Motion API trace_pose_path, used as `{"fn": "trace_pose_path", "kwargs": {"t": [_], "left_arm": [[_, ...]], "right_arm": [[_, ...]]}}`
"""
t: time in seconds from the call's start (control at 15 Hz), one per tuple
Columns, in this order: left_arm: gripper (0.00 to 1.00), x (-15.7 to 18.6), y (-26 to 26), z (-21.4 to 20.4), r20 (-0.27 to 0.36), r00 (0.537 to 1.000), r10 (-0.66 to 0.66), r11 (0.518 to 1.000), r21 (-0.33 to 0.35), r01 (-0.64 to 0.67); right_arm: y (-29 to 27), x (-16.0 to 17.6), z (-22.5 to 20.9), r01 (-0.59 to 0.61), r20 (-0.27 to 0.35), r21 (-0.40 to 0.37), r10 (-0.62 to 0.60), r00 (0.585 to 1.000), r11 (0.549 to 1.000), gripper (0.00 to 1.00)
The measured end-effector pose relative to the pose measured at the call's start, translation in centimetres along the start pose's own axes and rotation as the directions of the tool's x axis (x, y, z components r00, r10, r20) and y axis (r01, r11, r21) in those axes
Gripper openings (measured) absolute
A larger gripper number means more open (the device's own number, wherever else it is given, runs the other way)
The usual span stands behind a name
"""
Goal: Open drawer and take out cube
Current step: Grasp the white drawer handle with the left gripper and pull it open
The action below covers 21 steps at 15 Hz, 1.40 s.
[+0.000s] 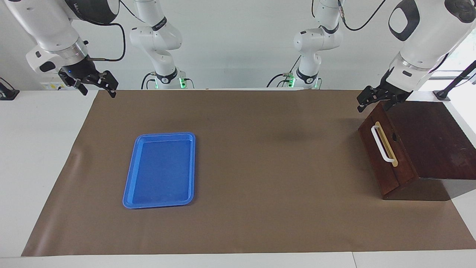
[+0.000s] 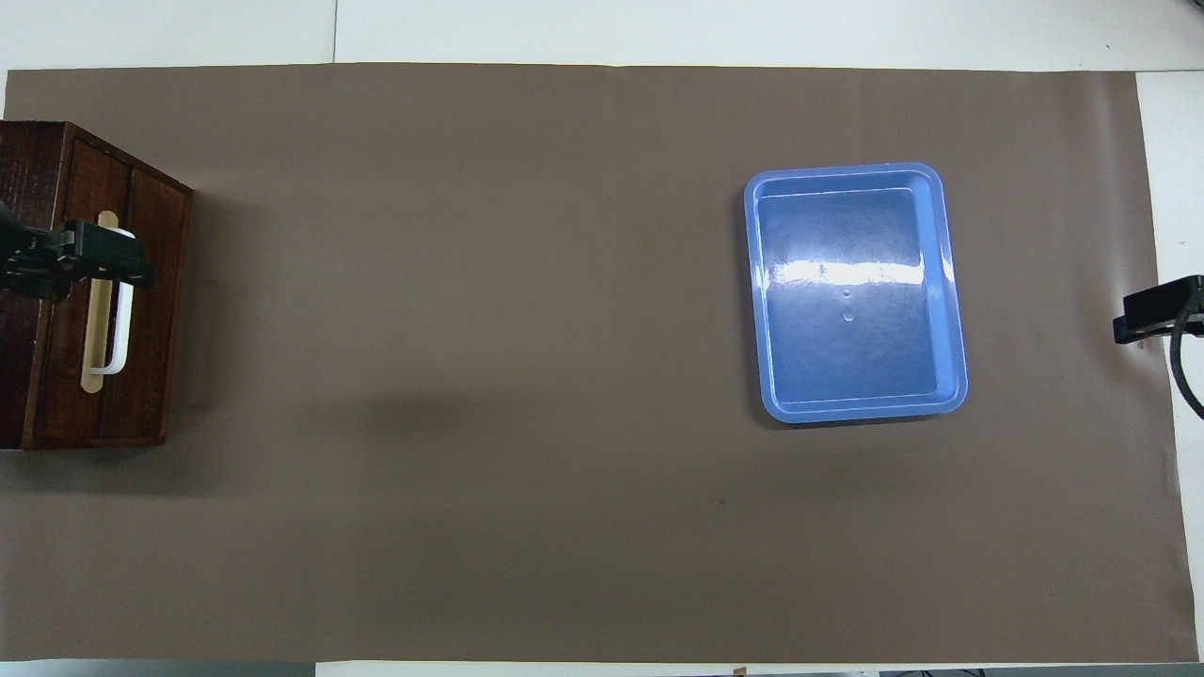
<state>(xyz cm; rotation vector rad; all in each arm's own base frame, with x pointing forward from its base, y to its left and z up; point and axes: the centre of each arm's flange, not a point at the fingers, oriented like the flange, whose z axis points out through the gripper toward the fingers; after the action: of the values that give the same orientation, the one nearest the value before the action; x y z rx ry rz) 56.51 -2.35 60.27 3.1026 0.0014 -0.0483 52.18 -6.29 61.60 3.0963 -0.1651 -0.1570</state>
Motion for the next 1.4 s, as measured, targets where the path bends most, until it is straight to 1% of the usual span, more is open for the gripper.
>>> {"fn": "trace_pose_path", "kwargs": {"t": [0.4,0.47,0.6,0.67,0.74,0.87,0.94,1.0,1.27,1.4], "left_arm": [[1.0,0.1,0.0,0.0,-0.008,1.0,-0.001,1.0,0.0,0.001],[1.0,0.3,0.0,0.0,-0.025,1.0,-0.001,1.0,-0.001,0.001],[1.0,1.1,0.0,0.8,-0.092,0.996,0.002,1.0,0.011,-0.001],[1.0,1.4,-0.1,1.4,-0.114,0.993,0.009,0.999,0.037,-0.005],[1.0,1.6,-0.3,2.4,-0.118,0.993,0.02,0.997,0.072,-0.012],[1.0,2.1,-0.8,5.2,-0.111,0.992,0.056,0.987,0.159,-0.038],[1.0,2.4,-0.7,7.0,-0.1,0.991,0.087,0.975,0.211,-0.064],[1.0,2.8,-0.5,9.0,-0.082,0.99,0.116,0.964,0.248,-0.092],[1.0,4.2,-0.3,15.9,-0.043,0.979,0.2,0.929,0.325,-0.176],[1.0,4.4,-1.0,17.7,-0.042,0.971,0.236,0.914,0.348,-0.207]], "right_arm": [[0.0,0.0,0.0,0.0,0.0,0.0,0.0,1.0,1.0,1.0],[0.0,0.0,0.0,0.0,0.0,0.0,0.0,1.0,1.0,1.0],[0.0,0.0,0.0,0.0,0.0,0.0,0.0,1.0,1.0,1.0],[0.0,0.0,0.0,0.0,0.0,0.0,0.0,1.0,1.0,1.0],[0.0,0.0,0.0,0.0,0.0,0.0,0.0,1.0,1.0,1.0],[0.0,0.0,0.0,0.0,0.0,0.0,0.0,1.0,1.0,1.0],[0.0,0.0,0.0,0.0,0.0,0.0,0.0,1.0,1.0,1.0],[0.0,0.0,0.0,0.0,0.0,0.0,0.0,1.0,1.0,1.0],[0.0,0.0,0.0,0.0,0.0,0.0,0.0,1.0,1.0,1.0],[0.0,0.0,0.0,0.0,0.0,0.0,0.0,1.0,1.0,1.0]]}}
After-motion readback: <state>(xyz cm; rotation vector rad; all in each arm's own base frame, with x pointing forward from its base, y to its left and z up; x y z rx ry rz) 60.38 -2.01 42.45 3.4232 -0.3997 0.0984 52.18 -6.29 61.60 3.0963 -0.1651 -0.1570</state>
